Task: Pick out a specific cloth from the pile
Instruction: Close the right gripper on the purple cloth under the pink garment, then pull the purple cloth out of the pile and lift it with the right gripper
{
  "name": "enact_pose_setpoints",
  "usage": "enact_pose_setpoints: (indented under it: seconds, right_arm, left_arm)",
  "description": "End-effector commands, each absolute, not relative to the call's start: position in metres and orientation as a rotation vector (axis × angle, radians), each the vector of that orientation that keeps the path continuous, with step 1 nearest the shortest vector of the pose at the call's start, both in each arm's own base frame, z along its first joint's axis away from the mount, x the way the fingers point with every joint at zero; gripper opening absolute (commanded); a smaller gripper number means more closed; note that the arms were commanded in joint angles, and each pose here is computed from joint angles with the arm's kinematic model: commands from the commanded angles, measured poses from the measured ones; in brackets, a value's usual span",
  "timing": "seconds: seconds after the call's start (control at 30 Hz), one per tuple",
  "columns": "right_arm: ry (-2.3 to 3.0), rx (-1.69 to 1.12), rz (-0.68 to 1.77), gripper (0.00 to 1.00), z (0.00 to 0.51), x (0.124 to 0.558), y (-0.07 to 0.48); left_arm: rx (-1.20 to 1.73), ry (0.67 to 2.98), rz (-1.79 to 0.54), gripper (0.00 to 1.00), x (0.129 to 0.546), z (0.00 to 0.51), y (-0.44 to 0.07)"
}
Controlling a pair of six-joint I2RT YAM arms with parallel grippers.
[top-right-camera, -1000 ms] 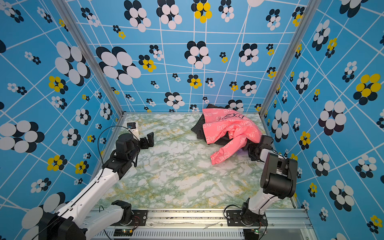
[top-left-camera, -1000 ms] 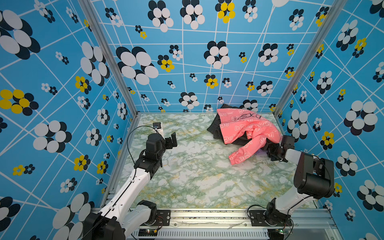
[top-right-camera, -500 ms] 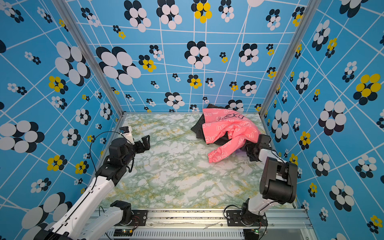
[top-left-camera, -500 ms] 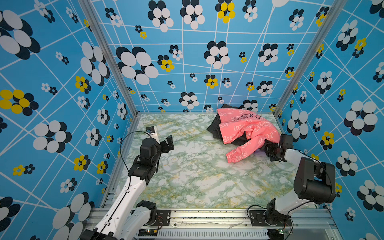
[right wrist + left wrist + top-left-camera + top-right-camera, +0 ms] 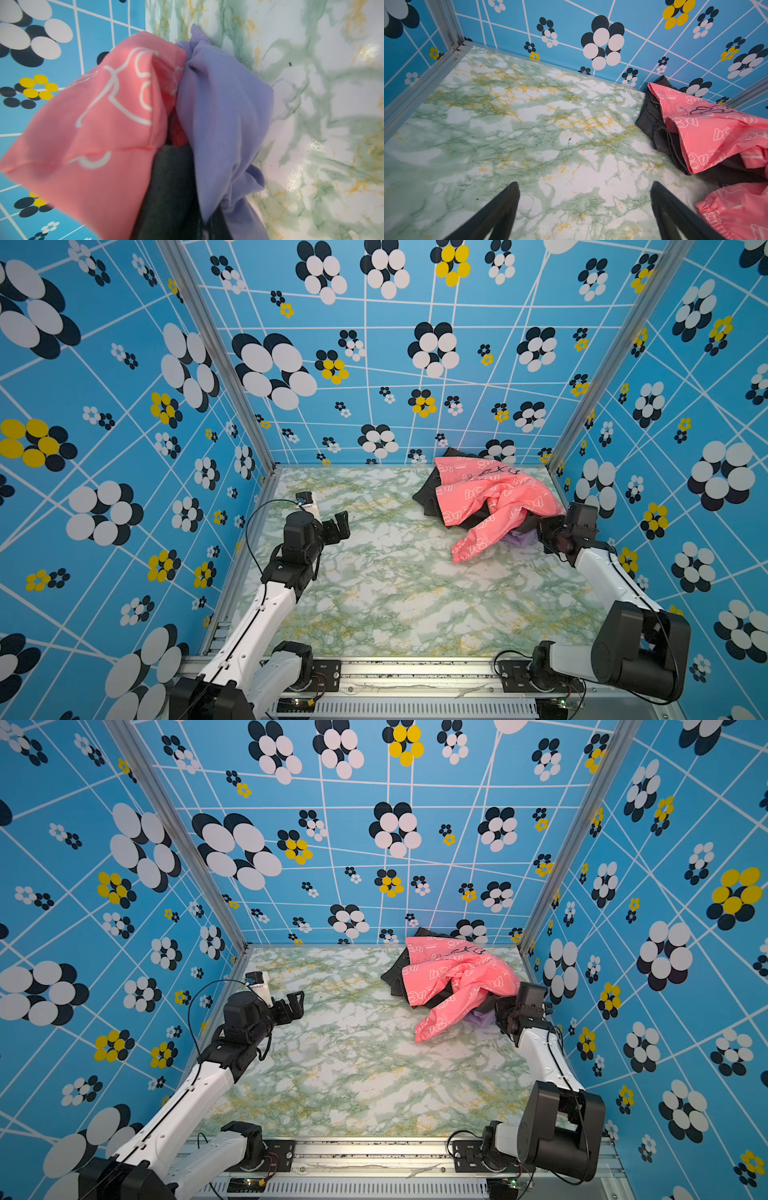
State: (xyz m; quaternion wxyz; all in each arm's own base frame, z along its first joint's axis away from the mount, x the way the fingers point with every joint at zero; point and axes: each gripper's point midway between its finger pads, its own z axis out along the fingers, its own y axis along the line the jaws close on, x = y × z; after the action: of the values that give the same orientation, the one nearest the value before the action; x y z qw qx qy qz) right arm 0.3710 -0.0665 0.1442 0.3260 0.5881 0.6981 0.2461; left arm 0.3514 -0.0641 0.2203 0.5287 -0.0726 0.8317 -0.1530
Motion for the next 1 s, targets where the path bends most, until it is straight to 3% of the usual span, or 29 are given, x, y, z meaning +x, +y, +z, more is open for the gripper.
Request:
enact_pose_setpoints:
  seconds: [0.0,0.4,0.7,0.97]
  right_arm:
    - [1.782,1.512,0.67,0.0,0.165,0.368,-0.061]
    - [1.827,1.372,0.663,0.0,0.194,0.353,-0.033]
    - [1.932,1.115,0.635,0.0,0.232,0.351,0.005]
    - [1.881,0.965,0.504,0.0,0.277,0.354,-0.003]
  left_arm:
    - [-0.143,1.933,-0.403,0.99,0.362,0.24,-0.069]
    - [-0.124,1.923,-0.42,0.99,0.378,0.248,-0.071]
    - [-0.128,1.935,-0.437,0.99,0.387,0.246,-0.074]
    - [-0.122,1.94,-0.457,1.0,0.399,0.251,-0.079]
